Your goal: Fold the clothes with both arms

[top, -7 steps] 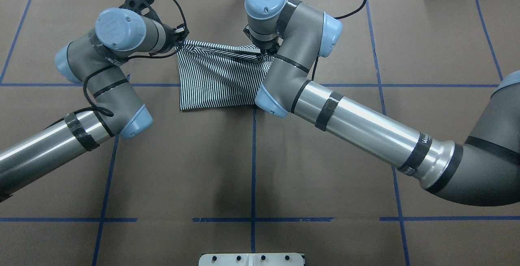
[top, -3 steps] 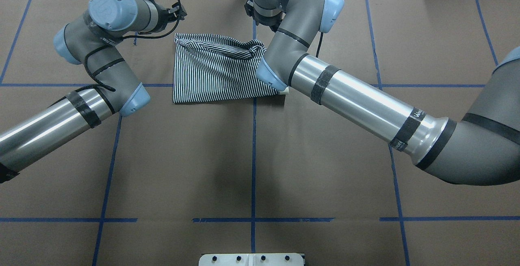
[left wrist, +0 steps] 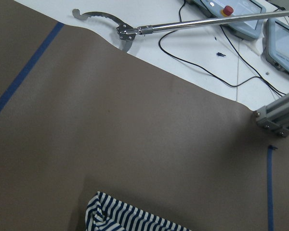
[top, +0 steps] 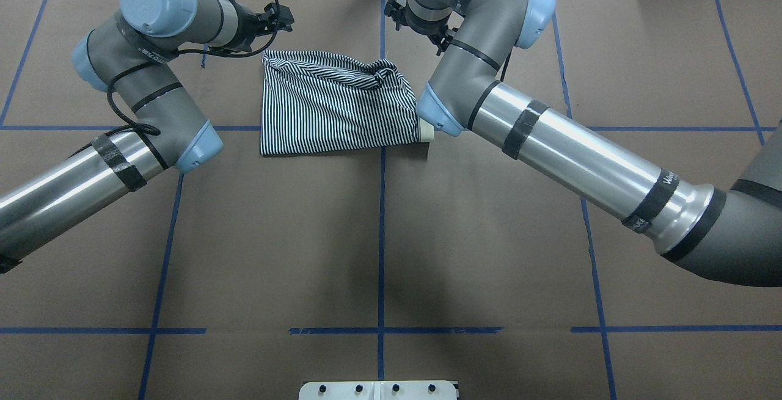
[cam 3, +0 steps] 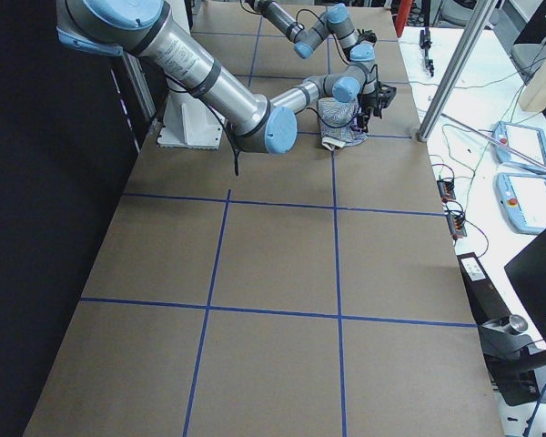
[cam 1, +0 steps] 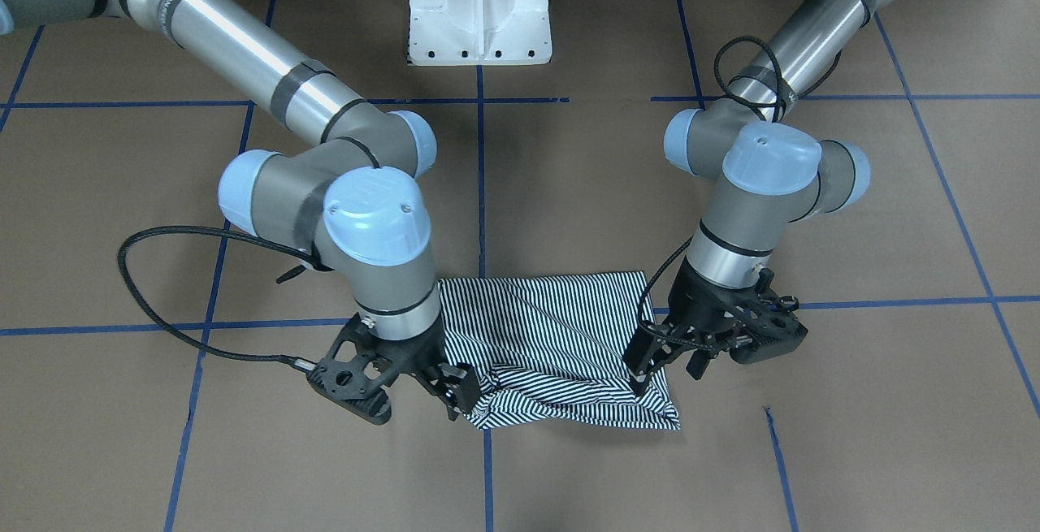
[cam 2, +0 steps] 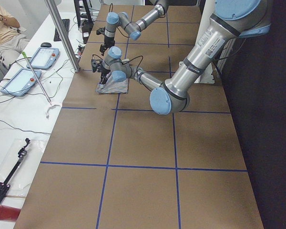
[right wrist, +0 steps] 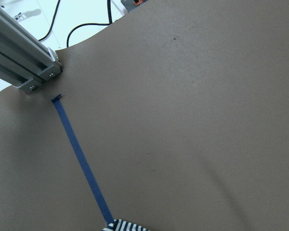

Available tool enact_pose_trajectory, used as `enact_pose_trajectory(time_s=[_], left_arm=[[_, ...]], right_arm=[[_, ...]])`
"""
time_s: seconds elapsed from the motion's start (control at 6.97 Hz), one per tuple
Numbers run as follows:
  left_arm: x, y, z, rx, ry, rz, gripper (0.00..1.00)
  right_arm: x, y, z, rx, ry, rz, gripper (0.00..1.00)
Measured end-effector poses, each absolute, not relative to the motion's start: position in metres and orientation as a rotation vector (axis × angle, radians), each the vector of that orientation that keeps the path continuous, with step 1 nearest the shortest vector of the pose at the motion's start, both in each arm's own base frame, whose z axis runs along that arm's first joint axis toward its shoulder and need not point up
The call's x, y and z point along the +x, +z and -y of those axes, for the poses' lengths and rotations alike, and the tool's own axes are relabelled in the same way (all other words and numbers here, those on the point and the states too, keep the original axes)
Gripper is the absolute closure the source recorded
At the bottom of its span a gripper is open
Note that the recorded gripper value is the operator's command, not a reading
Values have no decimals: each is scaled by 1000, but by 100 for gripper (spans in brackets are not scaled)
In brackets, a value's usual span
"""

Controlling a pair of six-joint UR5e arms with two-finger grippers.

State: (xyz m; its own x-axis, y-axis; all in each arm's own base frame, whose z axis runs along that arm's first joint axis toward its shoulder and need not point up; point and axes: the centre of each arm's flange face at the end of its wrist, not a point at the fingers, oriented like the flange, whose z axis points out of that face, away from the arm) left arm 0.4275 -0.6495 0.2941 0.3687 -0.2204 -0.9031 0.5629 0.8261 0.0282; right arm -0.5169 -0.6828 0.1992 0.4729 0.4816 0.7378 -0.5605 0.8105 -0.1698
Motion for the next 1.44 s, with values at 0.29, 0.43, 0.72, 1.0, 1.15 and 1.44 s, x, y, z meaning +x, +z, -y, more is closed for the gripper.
enact_pose_trajectory(time_s=[0.29,0.43,0.72,1.0,1.15,1.44], left_arm=[[440,285,624,353,-464,-1125,0],[426,292,608,380,-404,-1124,0],[340,338,593,507,-153,-1021,0],[207,407,604,600,60,-886,0],[138,439,605,628,128,-824,0],[17,474,600,601,207,-723,0]], right_arm=[[-496,205,664,122,609,908,0],[-473,221,649,131,581,929,0],[-391,284,634,158,438,929,0],[-267,372,643,195,254,884,0],[-198,414,646,211,192,858,0],[-59,491,637,224,41,790,0]])
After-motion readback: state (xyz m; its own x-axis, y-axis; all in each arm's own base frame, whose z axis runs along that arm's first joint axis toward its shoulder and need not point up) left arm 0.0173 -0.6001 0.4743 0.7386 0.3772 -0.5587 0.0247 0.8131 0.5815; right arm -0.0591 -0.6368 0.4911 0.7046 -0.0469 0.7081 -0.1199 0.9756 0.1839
